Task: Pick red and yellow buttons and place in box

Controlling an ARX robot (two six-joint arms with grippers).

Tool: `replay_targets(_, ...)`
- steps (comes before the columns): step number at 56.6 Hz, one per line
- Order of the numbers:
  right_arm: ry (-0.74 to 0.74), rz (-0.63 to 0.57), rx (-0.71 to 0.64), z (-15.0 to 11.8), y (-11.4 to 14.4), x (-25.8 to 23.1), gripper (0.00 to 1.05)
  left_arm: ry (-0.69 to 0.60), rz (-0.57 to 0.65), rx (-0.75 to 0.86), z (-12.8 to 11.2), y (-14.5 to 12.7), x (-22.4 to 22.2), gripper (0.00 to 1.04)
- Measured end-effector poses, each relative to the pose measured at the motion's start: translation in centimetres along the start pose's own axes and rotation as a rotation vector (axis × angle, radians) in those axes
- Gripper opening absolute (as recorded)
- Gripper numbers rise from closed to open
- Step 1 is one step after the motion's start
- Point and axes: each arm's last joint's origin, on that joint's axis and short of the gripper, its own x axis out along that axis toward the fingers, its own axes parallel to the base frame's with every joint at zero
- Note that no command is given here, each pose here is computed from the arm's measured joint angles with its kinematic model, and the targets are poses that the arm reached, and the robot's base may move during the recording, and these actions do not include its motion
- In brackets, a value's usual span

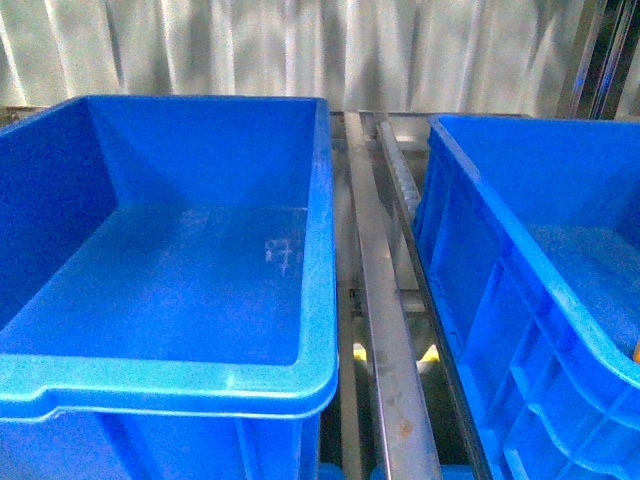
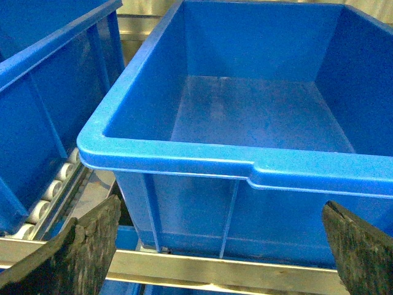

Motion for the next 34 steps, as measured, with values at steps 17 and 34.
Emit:
replay_targets(17,-0.003,0.0,0.0,-0.7,0.0,-0.5,0.04,0.0,0.0,0.0,0.0,0.0,0.0,0.97)
replay_targets(34,-0.028,0.002,0.0,-1.3,0.0,-1.8,0.04,0.0,0.0,0.0,0.0,0.0,0.0,0.97)
